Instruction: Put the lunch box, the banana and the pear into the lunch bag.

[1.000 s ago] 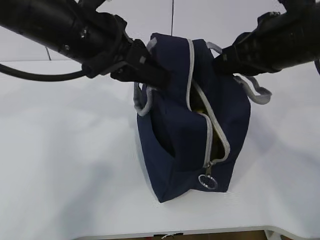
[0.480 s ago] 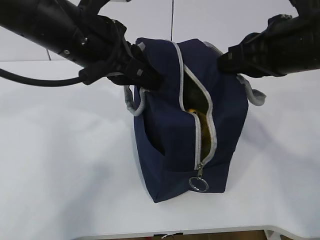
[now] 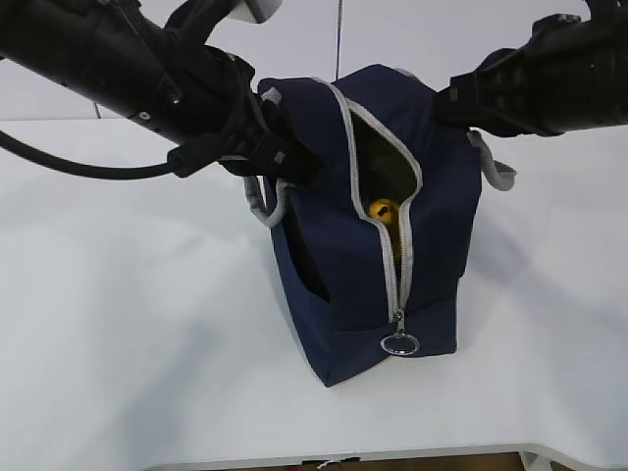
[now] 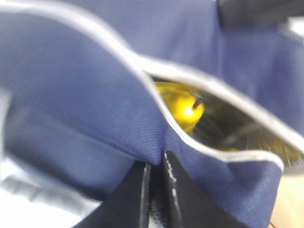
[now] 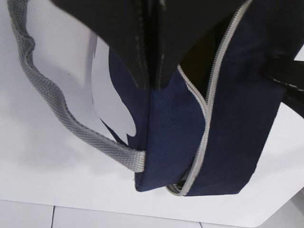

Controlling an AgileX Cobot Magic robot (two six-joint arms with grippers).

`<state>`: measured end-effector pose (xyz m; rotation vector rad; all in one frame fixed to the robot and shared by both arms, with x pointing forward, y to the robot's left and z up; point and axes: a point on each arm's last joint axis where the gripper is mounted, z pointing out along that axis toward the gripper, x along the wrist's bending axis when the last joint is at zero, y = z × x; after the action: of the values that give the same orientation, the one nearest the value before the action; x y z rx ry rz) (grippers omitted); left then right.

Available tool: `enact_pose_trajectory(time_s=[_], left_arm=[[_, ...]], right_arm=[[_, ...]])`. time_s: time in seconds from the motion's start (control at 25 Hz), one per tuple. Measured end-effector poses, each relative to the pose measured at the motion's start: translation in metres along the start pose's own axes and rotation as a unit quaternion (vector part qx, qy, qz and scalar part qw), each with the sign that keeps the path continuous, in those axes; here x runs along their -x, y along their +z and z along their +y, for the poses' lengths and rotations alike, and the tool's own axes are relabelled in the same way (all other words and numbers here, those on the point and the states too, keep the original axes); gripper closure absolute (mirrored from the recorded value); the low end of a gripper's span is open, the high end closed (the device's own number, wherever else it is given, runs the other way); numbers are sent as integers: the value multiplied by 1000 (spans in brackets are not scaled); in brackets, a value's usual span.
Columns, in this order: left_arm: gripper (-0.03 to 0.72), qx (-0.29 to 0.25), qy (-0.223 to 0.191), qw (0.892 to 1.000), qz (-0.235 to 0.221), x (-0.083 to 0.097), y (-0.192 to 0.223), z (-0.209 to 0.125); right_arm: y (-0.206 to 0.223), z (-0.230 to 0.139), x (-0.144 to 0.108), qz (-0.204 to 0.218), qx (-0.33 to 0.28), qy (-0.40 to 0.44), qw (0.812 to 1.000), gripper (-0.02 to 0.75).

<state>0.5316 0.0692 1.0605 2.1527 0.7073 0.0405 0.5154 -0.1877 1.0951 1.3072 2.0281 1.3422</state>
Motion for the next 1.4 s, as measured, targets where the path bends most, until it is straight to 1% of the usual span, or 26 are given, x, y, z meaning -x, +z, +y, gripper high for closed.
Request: enact_pose_trajectory(time_s=[0.16,0.4,0.56,0.84,0.88,0.96,1.12,1.16,1.24,1.4], left_arm=[[692,4,1,1000,5,-1,0,1],[692,15,1,1000,19,-4,1,3],[692,22,1,999,29,-6,0,4],[692,20,1,999,26,-5,0,3],[692,20,1,999,26,-5,0,3],[692,20,1,999,26,-5,0,3],[691,18,1,1000,24,-5,1,3],[692,17,1,1000,23,-5,1,3],[692,17,1,1000,22,-4,1,3],[692,16,1,1000,22,-4,1,3]], right_arm=[[0,-1,-1,8,-7,-5,1000,720],[8,-9,-2,24,-35,-9,999,720],[9,-9,-2,26,-37,-21,999,720],[9,-9,-2,28,-38,-34,998,713],[9,-9,-2,28,-38,-39,998,699],[9,-9,-2,28,-37,-48,998,646],[9,-9,-2,30,-35,-49,998,446],[9,-9,-2,31,-34,-48,998,417],[9,-9,-3,31,-34,-47,998,384],[9,-9,-3,32,-33,-46,998,367]])
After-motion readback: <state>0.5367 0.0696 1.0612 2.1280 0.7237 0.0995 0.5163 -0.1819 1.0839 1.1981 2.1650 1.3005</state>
